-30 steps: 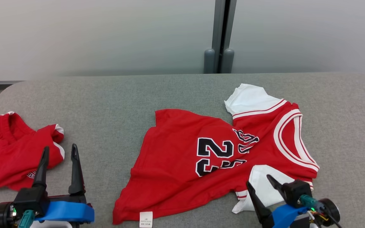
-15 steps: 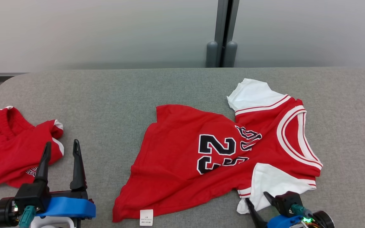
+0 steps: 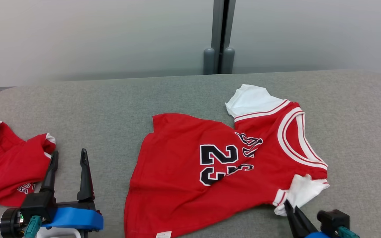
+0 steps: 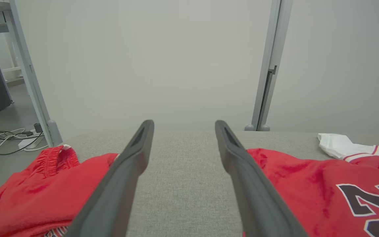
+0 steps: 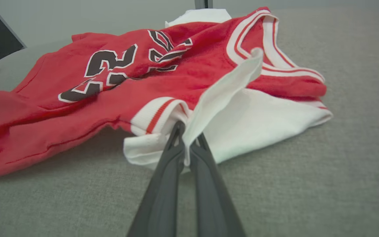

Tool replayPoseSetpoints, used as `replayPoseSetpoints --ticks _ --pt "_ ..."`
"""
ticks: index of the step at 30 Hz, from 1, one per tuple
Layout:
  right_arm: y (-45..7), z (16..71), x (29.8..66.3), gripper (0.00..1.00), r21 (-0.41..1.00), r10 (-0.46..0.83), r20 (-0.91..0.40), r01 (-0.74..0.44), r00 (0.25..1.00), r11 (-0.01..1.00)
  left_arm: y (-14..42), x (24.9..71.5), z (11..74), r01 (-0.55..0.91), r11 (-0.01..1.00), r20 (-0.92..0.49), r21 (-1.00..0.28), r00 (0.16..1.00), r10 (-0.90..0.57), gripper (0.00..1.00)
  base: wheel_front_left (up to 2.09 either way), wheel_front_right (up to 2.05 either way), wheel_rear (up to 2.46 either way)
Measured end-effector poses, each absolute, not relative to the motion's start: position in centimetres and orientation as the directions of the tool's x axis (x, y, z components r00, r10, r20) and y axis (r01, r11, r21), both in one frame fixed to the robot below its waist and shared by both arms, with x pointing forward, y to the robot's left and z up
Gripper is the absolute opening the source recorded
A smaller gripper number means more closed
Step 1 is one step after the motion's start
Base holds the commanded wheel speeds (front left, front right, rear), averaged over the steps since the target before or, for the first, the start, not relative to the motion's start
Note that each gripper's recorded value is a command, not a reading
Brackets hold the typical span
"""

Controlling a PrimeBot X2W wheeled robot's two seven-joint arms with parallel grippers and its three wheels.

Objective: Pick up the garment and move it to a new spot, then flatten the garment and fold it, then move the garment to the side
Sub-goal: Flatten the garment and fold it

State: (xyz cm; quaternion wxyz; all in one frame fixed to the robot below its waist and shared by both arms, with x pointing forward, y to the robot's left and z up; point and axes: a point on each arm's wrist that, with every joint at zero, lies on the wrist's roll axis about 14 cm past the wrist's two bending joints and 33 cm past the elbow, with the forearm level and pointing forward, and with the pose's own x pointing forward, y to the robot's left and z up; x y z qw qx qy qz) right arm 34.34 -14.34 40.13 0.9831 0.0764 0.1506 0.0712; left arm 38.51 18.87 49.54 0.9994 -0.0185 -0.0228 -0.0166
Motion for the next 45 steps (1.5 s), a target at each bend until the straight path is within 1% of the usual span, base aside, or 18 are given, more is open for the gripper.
replayPoseSetpoints --ticks 6,8,9,10,11,15,21,24,31,34,37,43,45 --pt "-15.5 40.4 31.6 0.00 0.275 0.107 -0.262 -0.032 0.959 0.961 17.8 38.7 49.2 0.062 0.997 0.039 -0.050 0.997 -0.060 1.00 0.00 0.00 0.00" --pt "-15.5 39.8 30.2 0.00 0.305 0.100 -0.288 -0.008 0.952 0.952 17.6 38.8 49.2 0.068 0.997 0.039 -0.049 0.997 -0.066 1.00 0.00 0.00 0.00" --pt "-15.5 39.4 29.5 0.13 0.310 0.099 -0.307 0.002 0.947 0.951 17.5 38.8 49.2 0.068 0.996 0.038 -0.050 0.997 -0.066 1.00 0.00 0.00 0.00" --pt "-15.7 39.0 28.9 0.74 0.312 0.092 -0.324 0.014 0.942 0.950 17.4 38.8 49.2 0.070 0.996 0.036 -0.052 0.997 -0.068 1.00 0.00 0.00 0.00" --pt "-16.0 38.9 28.4 1.00 0.314 0.080 -0.331 0.030 0.940 0.949 17.3 38.8 49.1 0.074 0.996 0.036 -0.054 0.997 -0.072 1.00 0.00 0.00 0.00" --pt "-18.0 39.6 28.1 1.00 0.284 0.020 -0.306 0.071 0.952 0.956 17.1 38.9 49.2 0.079 0.995 0.038 -0.056 0.996 -0.077 1.00 0.00 0.00 0.00" --pt "-20.9 43.2 29.8 1.00 0.195 -0.052 -0.190 0.090 0.980 0.977 17.1 38.7 49.2 0.078 0.995 0.039 -0.054 0.996 -0.076 1.00 0.00 0.00 0.00" --pt "-21.4 46.7 32.9 1.00 0.123 -0.049 -0.100 0.061 0.994 0.991 17.1 38.6 49.3 0.075 0.996 0.042 -0.057 0.996 -0.073 1.00 0.00 0.00 0.00" --pt "-20.7 51.1 38.7 1.00 0.000 0.031 -0.031 -0.031 0.999 1.000 17.5 38.9 49.1 0.067 0.996 0.037 -0.056 0.997 -0.065 1.00 0.00 0.00 0.00" --pt "-20.2 52.1 41.1 1.00 -0.031 0.062 -0.025 -0.063 0.998 0.998 17.7 39.1 49.0 0.059 0.997 0.036 -0.055 0.998 -0.057 1.00 0.00 0.00 0.00" --pt "-20.0 52.1 43.1 1.00 -0.057 0.079 -0.057 -0.082 0.995 0.995 18.0 39.4 49.0 0.051 0.997 0.034 -0.055 0.998 -0.049 1.00 0.00 0.00 0.00" --pt "-21.0 51.1 46.7 1.00 -0.100 0.067 -0.144 -0.082 0.987 0.992 18.4 39.9 48.8 0.043 0.997 0.030 -0.058 0.999 -0.041 1.00 0.00 0.00 0.00" --pt "-21.3 50.2 47.6 1.00 -0.118 0.062 -0.191 -0.085 0.980 0.989 18.6 40.0 48.7 0.036 0.998 0.028 -0.058 0.999 -0.034 1.00 0.00 0.00 0.00"
